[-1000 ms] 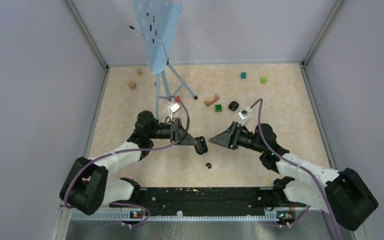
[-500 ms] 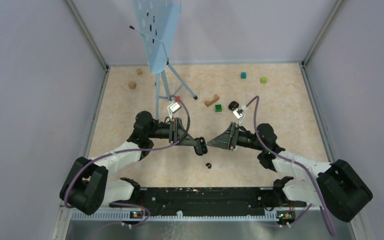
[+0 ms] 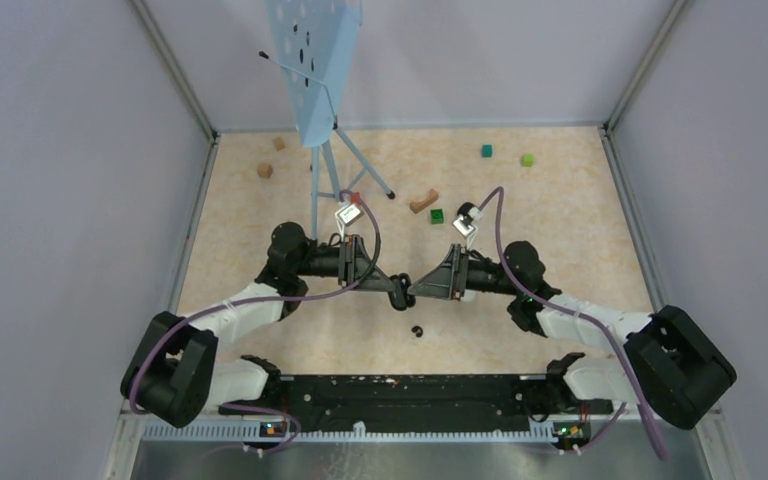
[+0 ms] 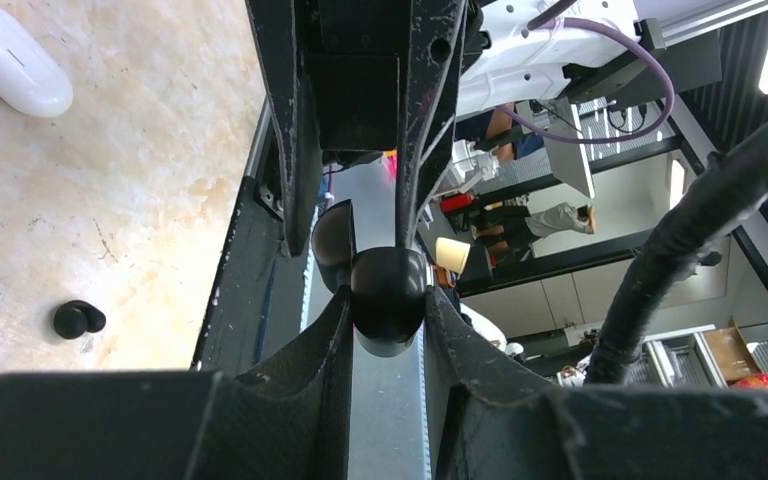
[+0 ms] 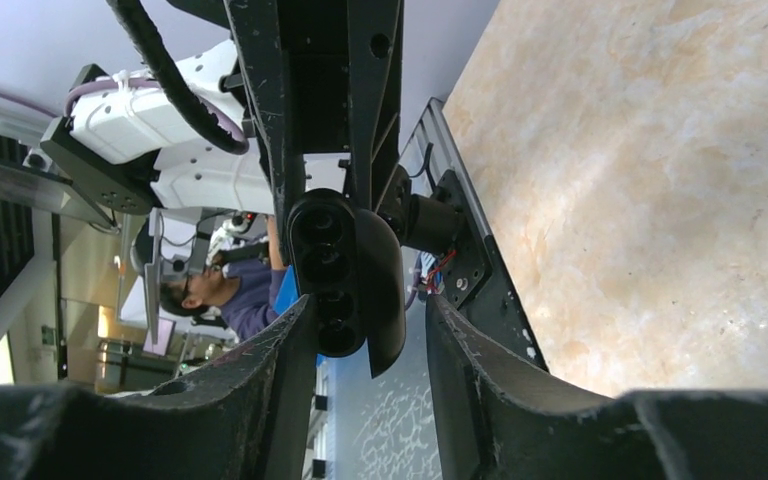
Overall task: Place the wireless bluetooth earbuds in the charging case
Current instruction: Pass from the left arm to the right
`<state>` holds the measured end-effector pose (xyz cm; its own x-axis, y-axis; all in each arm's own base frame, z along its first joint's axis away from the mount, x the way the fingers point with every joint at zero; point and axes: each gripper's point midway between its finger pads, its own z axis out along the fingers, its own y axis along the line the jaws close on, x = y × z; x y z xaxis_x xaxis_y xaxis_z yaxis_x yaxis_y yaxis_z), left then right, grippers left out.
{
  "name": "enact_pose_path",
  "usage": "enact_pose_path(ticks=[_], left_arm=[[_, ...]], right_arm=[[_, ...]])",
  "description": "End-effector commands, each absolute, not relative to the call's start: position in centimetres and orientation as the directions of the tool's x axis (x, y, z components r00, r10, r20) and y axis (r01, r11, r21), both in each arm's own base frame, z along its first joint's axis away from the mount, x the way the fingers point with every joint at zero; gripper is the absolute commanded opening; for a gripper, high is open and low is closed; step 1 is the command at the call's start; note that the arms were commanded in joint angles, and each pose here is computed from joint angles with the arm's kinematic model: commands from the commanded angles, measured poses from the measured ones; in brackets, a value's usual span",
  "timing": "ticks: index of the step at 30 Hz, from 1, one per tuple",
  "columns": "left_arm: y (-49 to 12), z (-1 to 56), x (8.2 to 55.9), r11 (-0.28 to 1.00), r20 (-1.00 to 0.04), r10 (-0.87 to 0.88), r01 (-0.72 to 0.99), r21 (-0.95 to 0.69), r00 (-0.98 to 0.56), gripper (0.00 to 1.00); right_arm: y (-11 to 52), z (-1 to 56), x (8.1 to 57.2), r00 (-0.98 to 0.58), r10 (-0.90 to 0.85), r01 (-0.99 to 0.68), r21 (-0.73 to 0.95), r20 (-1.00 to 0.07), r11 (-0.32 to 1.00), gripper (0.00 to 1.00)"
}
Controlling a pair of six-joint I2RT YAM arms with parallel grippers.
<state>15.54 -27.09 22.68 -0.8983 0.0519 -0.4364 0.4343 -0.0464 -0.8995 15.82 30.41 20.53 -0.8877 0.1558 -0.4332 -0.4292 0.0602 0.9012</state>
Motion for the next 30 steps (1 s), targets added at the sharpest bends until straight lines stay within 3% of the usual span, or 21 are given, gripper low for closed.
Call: enact_pose_path(ticks=[1, 7, 14, 15, 17, 20, 21, 23, 30], left_arm=[[-27.1, 24.4, 15.5, -0.093, -0.518, 0.051, 0.512, -0.854, -0.854, 0.00], [-27.0, 24.3, 15.2, -0.096, -0.517, 0.056, 0.510, -0.855, -0.854, 0.00], [-27.1, 24.1, 15.4, -0.095, -0.506, 0.061, 0.499, -0.861, -0.860, 0.00], [-27.1, 24.1, 15.4, -0.094, -0.503, 0.062, 0.496, -0.863, -0.862, 0.00], [-27.2, 23.9, 15.8, -0.082, -0.496, 0.046, 0.491, -0.867, -0.867, 0.14], [-27.3, 23.5, 16.4, -0.045, -0.479, 0.003, 0.478, -0.877, -0.878, 0.70], [-27.3, 23.3, 16.5, -0.035, -0.482, -0.004, 0.482, -0.876, -0.876, 0.81], [-27.3, 23.2, 16.8, 0.004, -0.466, -0.016, 0.466, -0.885, -0.885, 0.88], [-25.9, 22.4, 19.6, 0.234, -0.448, -0.258, 0.394, -0.889, -0.856, 0.88]], right_arm=[[31.7, 22.8, 15.7, -0.853, 0.150, -0.505, 0.863, -0.500, 0.008, 0.41], [32.2, 22.3, 15.6, -0.869, 0.151, -0.477, 0.879, -0.471, -0.009, 0.30], [32.4, 22.5, 16.0, -0.876, 0.164, -0.462, 0.887, -0.454, -0.015, 0.00], [32.4, 22.5, 16.1, -0.877, 0.166, -0.459, 0.888, -0.451, -0.010, 0.00], [32.5, 21.5, 16.6, -0.891, 0.164, -0.422, 0.906, -0.423, 0.047, 0.00], [32.1, 19.4, 17.7, -0.891, 0.168, -0.391, 0.900, -0.422, 0.191, 0.00], [31.7, 19.1, 18.3, -0.880, 0.191, -0.388, 0.891, -0.434, 0.238, 0.00], [30.7, 17.9, 19.2, -0.878, 0.226, -0.340, 0.882, -0.422, 0.326, 0.00], [26.5, 15.4, 21.3, -0.839, 0.372, -0.135, 0.813, -0.398, 0.567, 0.00]])
